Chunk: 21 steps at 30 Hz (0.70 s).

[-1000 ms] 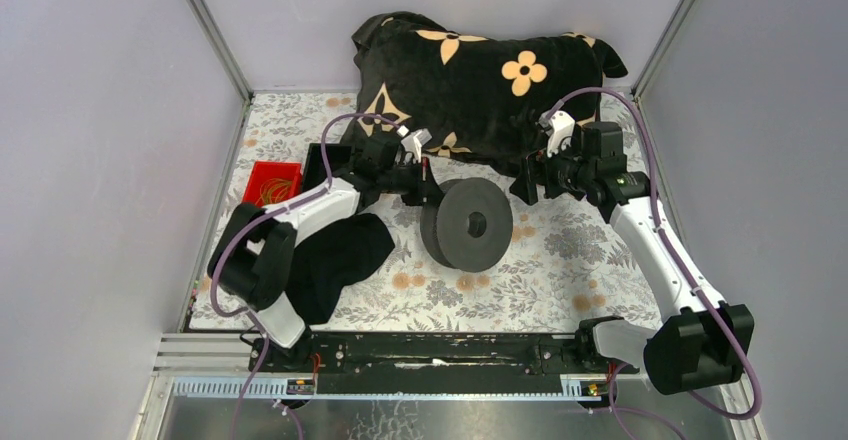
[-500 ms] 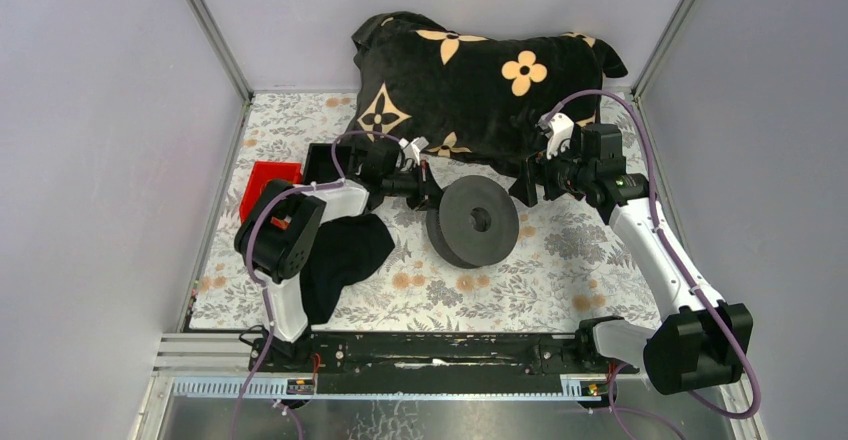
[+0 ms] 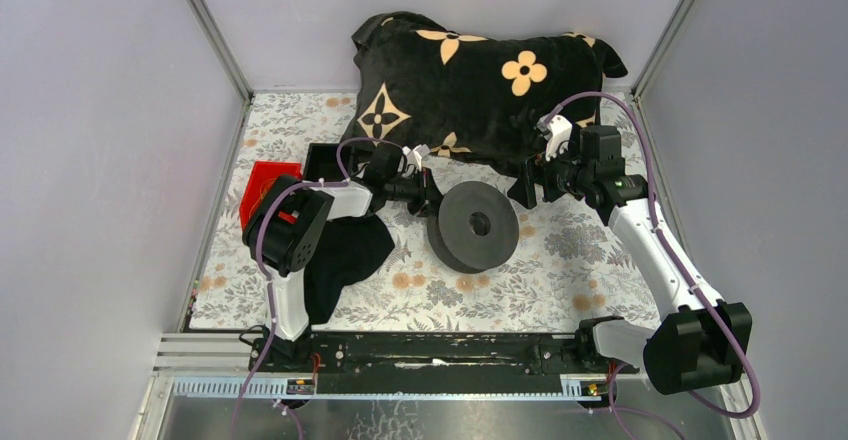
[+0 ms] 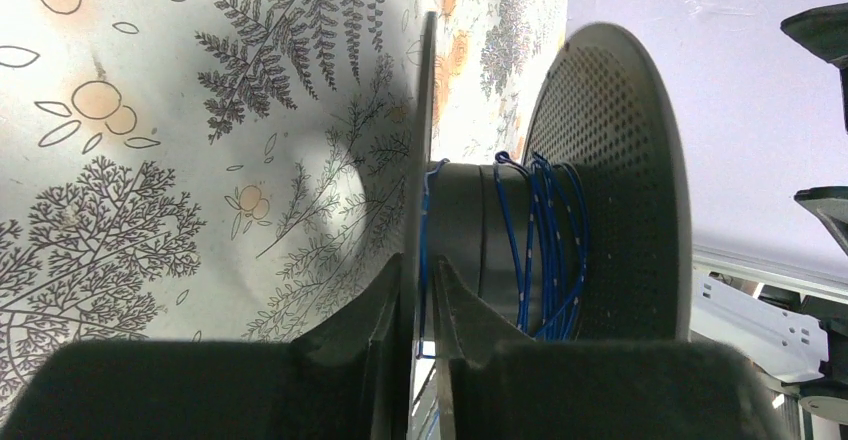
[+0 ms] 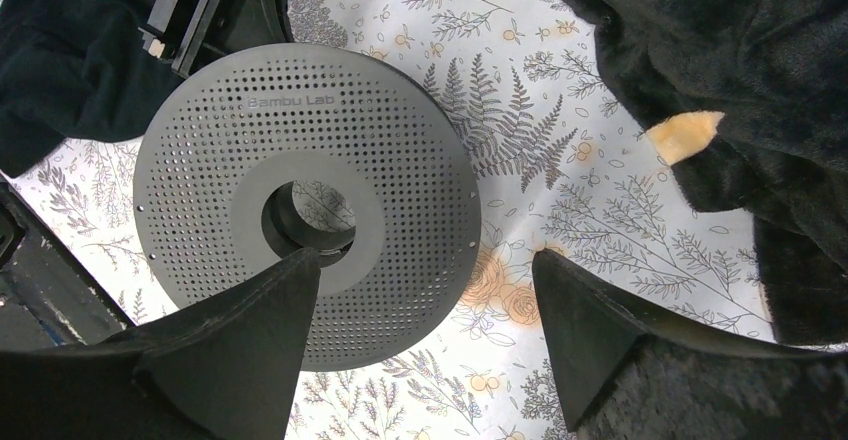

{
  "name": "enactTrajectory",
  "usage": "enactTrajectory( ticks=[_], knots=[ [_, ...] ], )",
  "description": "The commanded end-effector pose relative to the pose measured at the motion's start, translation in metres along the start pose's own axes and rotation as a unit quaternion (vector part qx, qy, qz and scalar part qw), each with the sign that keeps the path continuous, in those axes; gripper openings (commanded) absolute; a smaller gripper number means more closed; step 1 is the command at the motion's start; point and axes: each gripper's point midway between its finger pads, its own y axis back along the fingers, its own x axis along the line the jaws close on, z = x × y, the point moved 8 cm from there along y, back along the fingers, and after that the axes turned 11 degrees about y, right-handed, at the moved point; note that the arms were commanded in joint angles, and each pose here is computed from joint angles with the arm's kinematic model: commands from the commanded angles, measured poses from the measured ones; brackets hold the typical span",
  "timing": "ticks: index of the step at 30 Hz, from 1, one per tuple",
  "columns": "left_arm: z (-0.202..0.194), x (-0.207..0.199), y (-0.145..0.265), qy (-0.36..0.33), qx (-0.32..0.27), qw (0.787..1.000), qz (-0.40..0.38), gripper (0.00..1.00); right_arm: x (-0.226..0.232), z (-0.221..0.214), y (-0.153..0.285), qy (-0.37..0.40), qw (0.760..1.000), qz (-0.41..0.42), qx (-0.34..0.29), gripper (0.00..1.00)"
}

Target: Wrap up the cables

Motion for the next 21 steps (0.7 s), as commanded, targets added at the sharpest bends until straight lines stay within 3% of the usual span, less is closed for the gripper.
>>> enactTrajectory(
  ticks=[1,11,21],
  knots=[
    [0.005,-0.008,0.001,-0.028,0.006,0.999,-0.029,0.23,0.0,0.007,0.002,0.017,1.0,0.007,-0.024,0.85],
    [0.007,-0.003,0.005,-0.031,0.006,0.999,-0.024,0.35,0.001,0.007,0.003,0.018,0.999,0.011,-0.026,0.85],
    [0.008,0.013,0.011,-0.025,0.002,1.0,-0.005,0.39,0.002,0.006,0.003,0.019,0.999,0.013,-0.025,0.86]
  ],
)
